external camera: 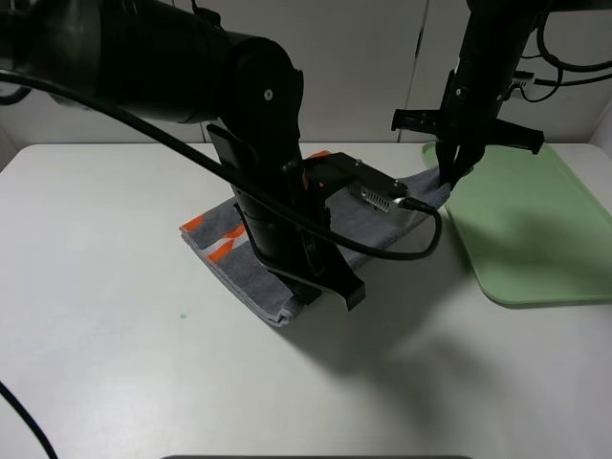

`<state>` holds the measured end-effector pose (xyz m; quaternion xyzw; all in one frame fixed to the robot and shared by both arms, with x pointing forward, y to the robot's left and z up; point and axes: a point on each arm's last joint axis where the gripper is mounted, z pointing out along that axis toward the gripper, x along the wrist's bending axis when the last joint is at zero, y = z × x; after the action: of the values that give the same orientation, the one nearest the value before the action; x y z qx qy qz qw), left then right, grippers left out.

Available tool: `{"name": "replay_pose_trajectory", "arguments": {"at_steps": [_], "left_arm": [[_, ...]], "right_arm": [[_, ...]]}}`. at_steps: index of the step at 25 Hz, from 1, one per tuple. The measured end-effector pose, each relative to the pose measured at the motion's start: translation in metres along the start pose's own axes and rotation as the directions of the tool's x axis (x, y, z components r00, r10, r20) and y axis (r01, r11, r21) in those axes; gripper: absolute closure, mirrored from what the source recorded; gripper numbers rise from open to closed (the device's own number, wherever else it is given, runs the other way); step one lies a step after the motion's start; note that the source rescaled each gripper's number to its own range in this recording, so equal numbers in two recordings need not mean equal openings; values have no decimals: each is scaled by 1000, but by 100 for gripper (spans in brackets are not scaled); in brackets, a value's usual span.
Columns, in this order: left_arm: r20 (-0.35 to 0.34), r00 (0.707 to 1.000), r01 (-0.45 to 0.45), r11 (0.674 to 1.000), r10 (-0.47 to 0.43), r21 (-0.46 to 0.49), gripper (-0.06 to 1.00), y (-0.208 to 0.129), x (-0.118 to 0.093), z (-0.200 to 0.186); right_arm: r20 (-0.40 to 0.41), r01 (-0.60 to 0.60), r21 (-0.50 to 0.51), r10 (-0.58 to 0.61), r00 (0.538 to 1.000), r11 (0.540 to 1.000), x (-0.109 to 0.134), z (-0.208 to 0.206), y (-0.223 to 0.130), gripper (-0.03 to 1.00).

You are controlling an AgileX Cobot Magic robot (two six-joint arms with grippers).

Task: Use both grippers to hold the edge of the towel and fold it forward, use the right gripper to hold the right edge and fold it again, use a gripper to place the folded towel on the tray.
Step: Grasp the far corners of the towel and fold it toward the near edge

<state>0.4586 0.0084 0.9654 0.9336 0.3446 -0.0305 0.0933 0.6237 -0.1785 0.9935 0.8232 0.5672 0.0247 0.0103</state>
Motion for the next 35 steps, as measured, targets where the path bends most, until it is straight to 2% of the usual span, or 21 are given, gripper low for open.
{"name": "replay_pose_trajectory", "arguments": {"at_steps": [9, 29, 35], "left_arm": [[6, 1000, -10, 998, 10, -62, 94, -3, -4, -32], [13, 1000, -23, 992, 25, -124, 94, -7, -9, -74], [6, 1000, -29, 991, 30, -128, 94, -6, -9, -77]], "right_arm": [[-27, 1, -42, -2, 1000, 999, -3, -20, -3, 97], [-80, -6, -93, -2, 997, 996, -9, -53, -11, 97], [-73, -3, -103, -5, 997, 995, -10, -55, -11, 97]]}}
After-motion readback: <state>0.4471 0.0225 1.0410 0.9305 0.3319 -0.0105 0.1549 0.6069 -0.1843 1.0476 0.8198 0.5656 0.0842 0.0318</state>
